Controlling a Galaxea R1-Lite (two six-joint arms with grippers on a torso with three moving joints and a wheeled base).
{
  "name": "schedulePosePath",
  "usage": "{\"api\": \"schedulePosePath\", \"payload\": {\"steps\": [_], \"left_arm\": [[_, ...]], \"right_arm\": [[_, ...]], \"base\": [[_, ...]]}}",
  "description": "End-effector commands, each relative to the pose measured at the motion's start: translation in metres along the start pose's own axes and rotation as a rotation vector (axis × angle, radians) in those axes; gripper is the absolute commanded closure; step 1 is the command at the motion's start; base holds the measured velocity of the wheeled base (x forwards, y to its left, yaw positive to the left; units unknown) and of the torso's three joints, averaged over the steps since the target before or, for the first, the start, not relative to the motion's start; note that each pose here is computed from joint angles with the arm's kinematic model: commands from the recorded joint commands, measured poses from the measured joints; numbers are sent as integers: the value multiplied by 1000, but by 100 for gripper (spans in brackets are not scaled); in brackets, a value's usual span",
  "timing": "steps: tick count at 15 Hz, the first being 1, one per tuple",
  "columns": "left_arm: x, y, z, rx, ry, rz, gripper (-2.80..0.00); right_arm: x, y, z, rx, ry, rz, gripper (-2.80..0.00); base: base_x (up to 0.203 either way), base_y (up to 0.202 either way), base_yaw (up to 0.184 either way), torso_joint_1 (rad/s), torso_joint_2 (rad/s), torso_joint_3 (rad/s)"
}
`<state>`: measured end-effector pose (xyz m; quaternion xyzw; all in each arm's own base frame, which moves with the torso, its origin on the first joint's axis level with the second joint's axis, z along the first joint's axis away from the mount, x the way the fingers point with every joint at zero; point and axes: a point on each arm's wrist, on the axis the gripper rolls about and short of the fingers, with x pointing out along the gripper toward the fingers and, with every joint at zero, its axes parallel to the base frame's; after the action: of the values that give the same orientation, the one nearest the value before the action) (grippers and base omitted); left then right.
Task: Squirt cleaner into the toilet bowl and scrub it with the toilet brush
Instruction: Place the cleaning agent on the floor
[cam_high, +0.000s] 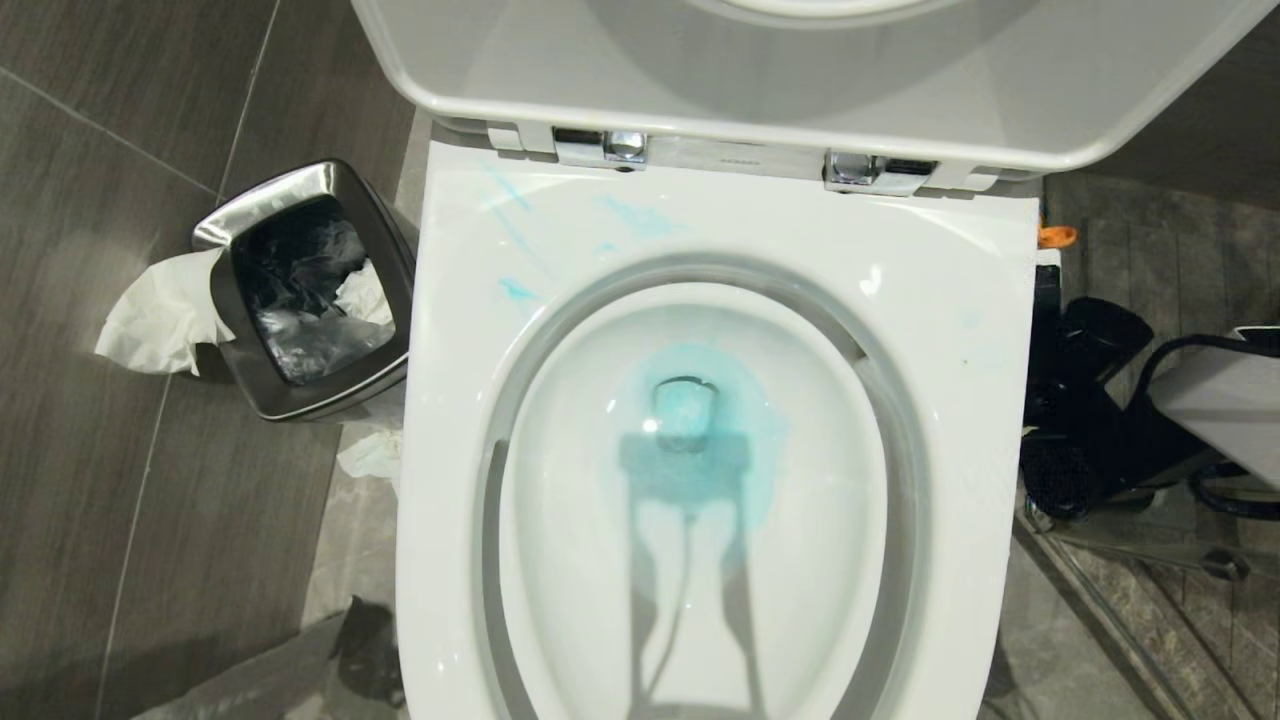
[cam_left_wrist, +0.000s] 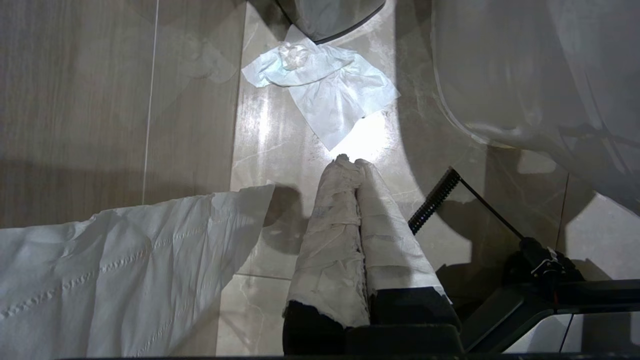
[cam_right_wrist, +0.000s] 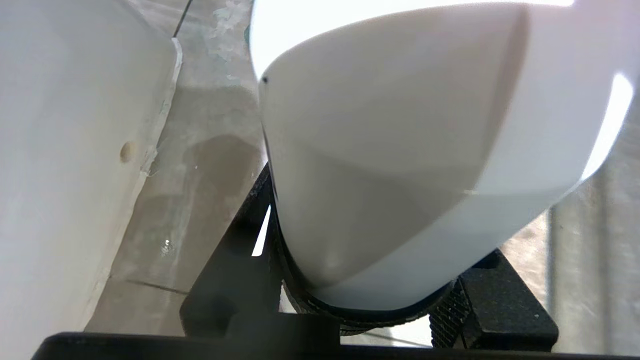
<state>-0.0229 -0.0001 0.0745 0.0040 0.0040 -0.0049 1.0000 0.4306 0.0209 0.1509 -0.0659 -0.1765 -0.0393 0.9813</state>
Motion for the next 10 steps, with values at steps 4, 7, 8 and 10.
{"api": "schedulePosePath", "payload": {"steps": [4,7,8,10], "left_arm": [[0,0,0,6,3,-1,0],[0,0,-1,9,4,-1,0],[0,0,-1,9,4,-1,0],[0,0,0,13,3,-4,0]], "right_arm": [[12,18,-19,11,-17,33,0],[17,27,-20,16,-36,45,0],[17,29,-20,17,-35,49,0],[17,32,-20,20,-39,56,0]], "base": [[0,0,0,0,0,0],[0,0,0,0,0,0],[0,0,0,0,0,0],[0,0,0,0,0,0]]}}
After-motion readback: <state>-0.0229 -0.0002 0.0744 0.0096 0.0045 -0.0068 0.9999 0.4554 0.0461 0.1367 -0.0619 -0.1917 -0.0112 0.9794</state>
